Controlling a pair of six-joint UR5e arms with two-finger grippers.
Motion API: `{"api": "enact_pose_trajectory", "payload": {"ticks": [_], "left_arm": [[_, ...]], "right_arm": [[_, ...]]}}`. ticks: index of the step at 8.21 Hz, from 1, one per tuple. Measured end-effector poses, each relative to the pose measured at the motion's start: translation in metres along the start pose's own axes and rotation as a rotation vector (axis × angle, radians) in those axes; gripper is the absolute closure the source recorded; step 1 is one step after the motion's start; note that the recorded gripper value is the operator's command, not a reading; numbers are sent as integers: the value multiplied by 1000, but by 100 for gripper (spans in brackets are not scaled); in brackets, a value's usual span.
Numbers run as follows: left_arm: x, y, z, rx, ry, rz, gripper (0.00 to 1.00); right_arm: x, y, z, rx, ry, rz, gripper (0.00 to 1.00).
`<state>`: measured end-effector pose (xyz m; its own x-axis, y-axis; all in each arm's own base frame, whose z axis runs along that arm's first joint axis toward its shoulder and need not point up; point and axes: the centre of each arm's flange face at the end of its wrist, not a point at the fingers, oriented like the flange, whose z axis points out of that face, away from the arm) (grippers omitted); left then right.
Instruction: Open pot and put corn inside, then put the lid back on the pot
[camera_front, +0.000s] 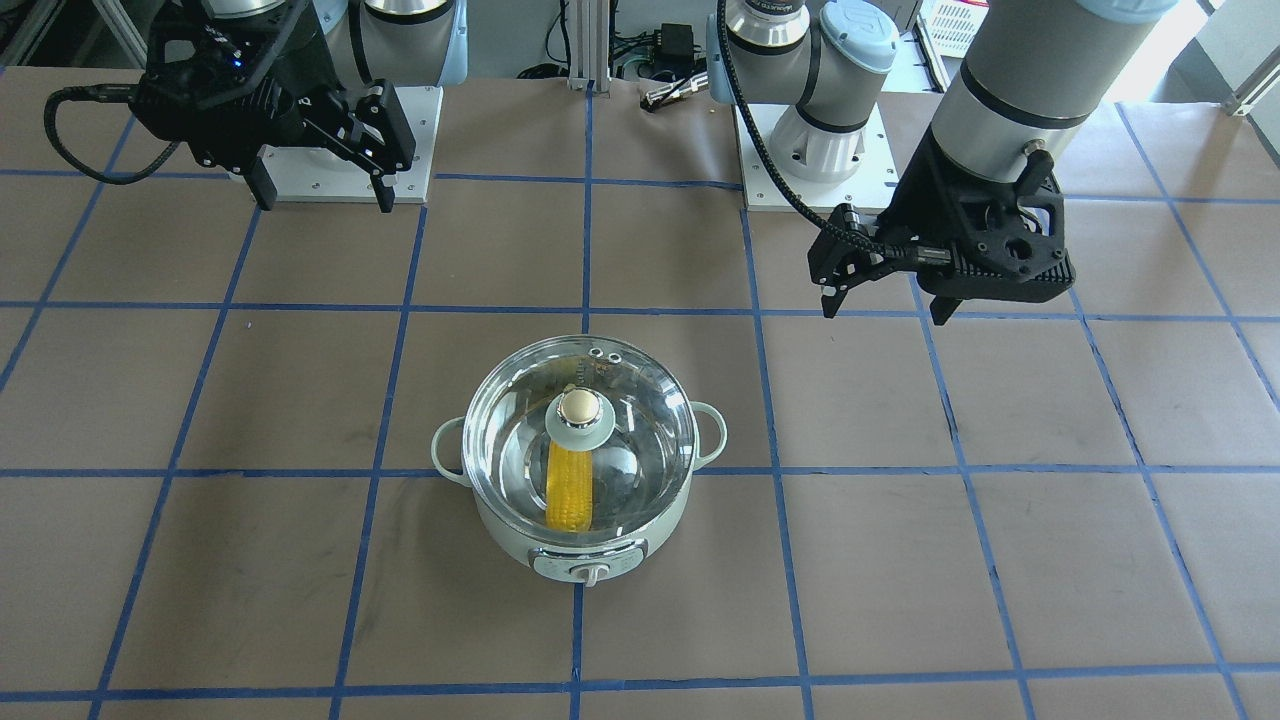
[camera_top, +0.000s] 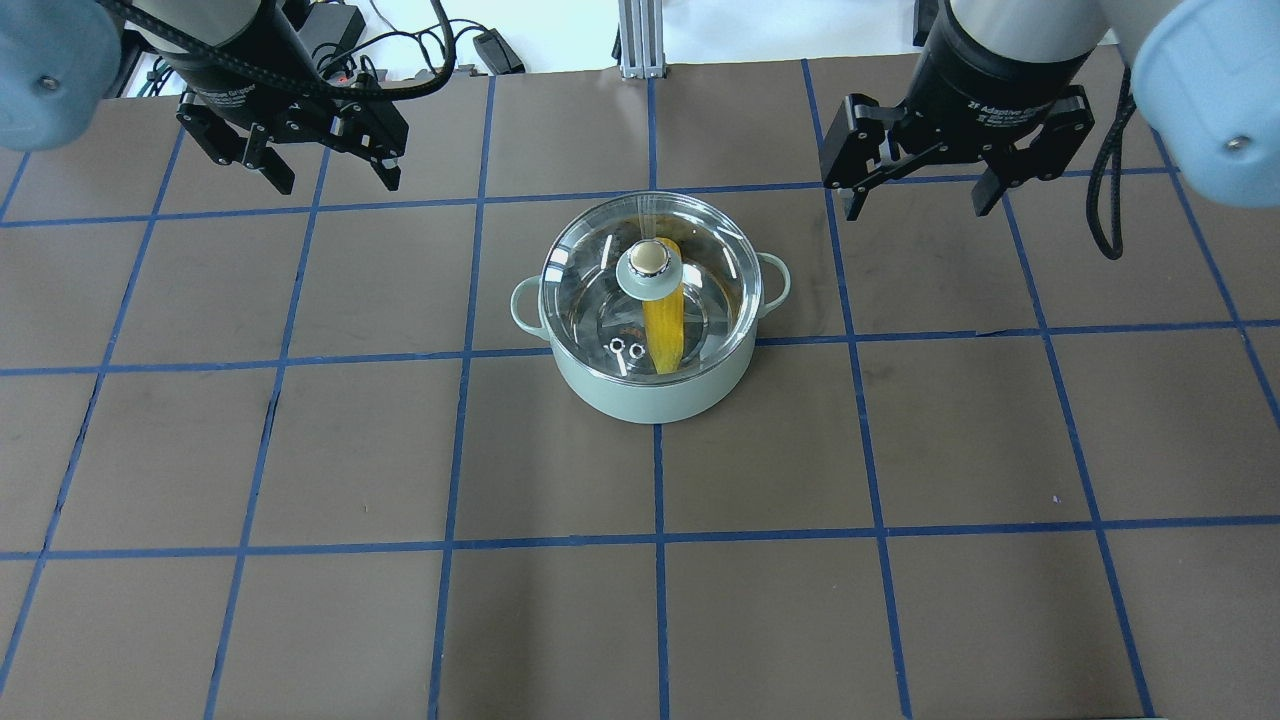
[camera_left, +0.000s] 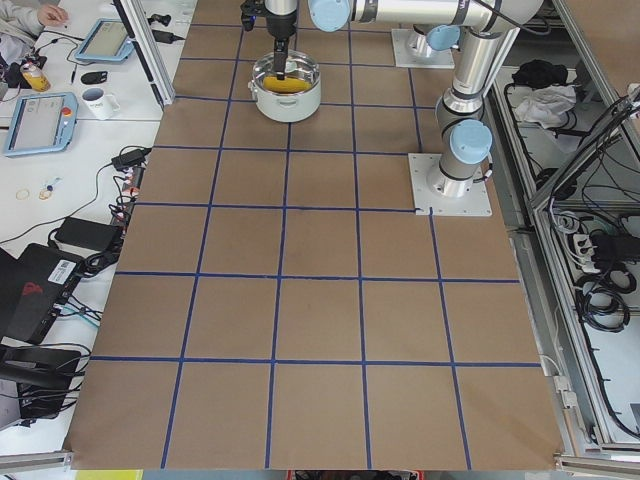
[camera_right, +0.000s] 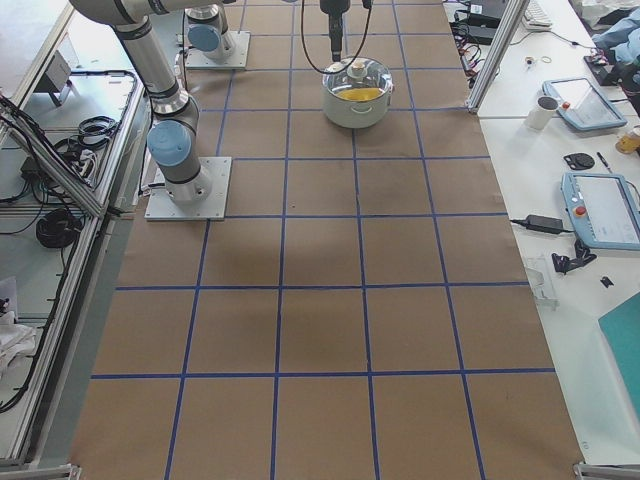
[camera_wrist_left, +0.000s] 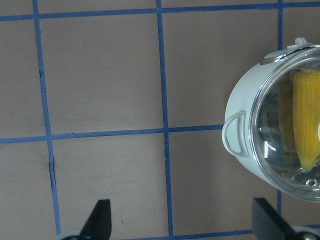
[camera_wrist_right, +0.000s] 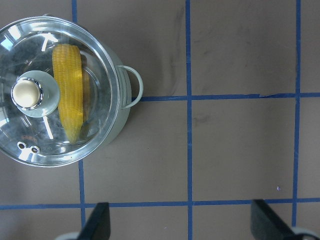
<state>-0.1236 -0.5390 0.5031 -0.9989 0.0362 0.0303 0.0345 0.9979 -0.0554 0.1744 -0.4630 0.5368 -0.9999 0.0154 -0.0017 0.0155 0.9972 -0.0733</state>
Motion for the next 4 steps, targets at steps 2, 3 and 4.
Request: {"api": "enact_pose_trajectory", "payload": {"ticks": [2,3,4], "left_arm": [[0,0,1,-1,0,0,0],[0,0,1,0,0,0,0],[0,0,0,1,0,0,0]], "right_arm": [[1,0,1,-3,2,0,0],[1,1,1,-5,2,0,0],[1,1,1,-6,2,0,0]]}}
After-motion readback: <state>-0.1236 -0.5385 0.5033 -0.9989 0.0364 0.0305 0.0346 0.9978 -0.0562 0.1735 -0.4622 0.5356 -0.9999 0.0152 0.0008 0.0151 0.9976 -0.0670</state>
